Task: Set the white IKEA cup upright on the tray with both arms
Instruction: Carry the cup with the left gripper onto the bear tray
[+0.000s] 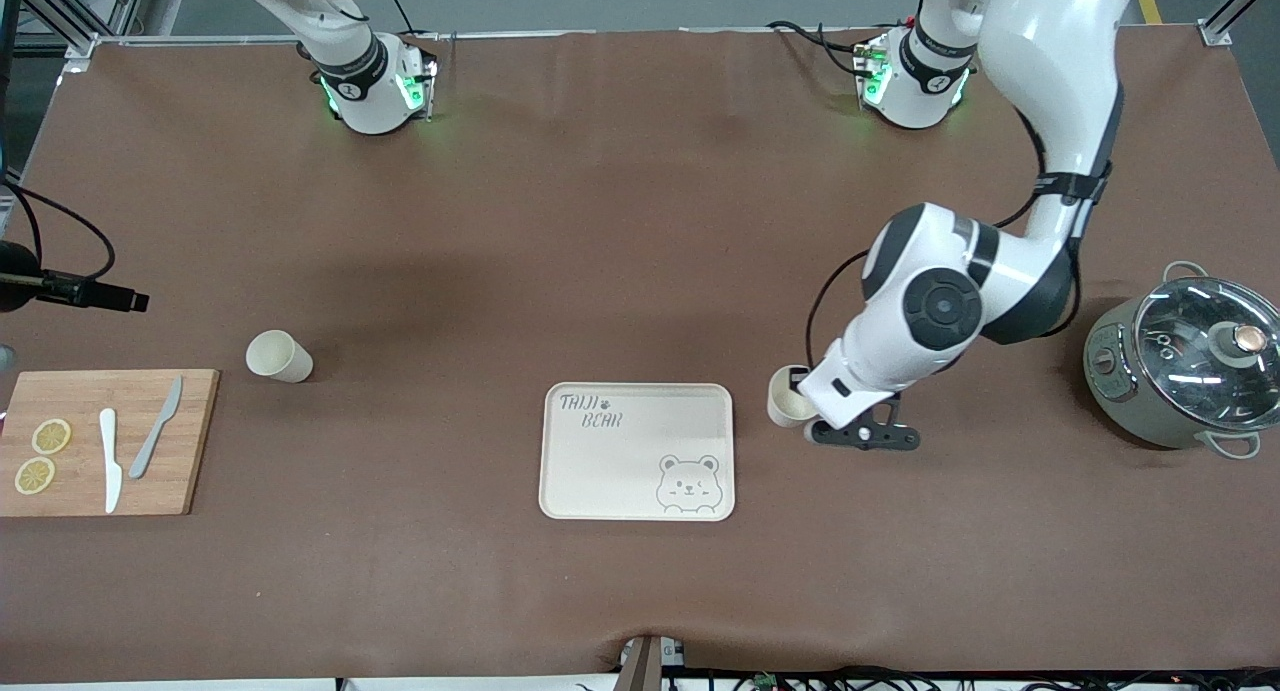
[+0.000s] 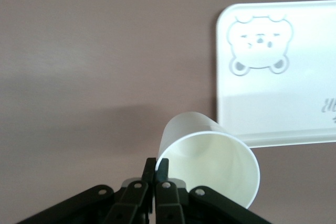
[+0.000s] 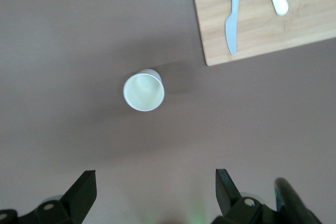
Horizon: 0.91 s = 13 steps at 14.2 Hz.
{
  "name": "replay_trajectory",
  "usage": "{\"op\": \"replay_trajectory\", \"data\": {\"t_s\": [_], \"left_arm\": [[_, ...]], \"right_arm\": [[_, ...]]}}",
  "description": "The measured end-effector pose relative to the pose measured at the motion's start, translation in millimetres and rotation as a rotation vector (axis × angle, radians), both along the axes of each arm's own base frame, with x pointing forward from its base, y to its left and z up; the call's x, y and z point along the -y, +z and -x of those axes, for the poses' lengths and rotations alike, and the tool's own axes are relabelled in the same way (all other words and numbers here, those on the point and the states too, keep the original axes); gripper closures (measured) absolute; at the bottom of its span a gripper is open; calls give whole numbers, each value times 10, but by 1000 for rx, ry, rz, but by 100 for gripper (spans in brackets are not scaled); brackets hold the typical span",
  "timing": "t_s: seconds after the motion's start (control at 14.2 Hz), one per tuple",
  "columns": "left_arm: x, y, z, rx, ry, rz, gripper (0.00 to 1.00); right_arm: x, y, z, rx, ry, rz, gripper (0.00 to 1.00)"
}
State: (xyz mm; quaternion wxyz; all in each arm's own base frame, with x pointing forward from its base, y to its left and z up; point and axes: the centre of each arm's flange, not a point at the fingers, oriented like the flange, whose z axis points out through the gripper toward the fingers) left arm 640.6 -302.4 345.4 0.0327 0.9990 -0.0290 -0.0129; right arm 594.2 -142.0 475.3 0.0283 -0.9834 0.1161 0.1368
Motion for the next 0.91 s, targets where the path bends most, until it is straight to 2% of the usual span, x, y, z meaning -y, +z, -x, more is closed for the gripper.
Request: {"op": "replay_trajectory", "data": {"t_s": [0.14, 0.28, 0.42, 0.56, 0.63, 0.91], "left_arm": [[262, -106, 66, -13, 35, -1, 97], [461, -245, 129, -31, 70, -6, 97], [616, -382, 183, -46, 94, -12, 97], [722, -450, 172, -40, 118, -4, 97], [777, -469, 149, -31, 130, 5, 97], [856, -730, 65, -11, 155, 31, 97]], "right_arm": [[112, -252, -27, -38, -14, -16, 0], [140, -320, -42, -44, -18, -20, 0], [152, -299, -81, -15, -19, -13, 0], [178, -295, -162, 41, -21, 3, 0], [181, -322, -181, 46, -21, 4, 0], [92, -608, -210, -7, -6, -14, 0]]}}
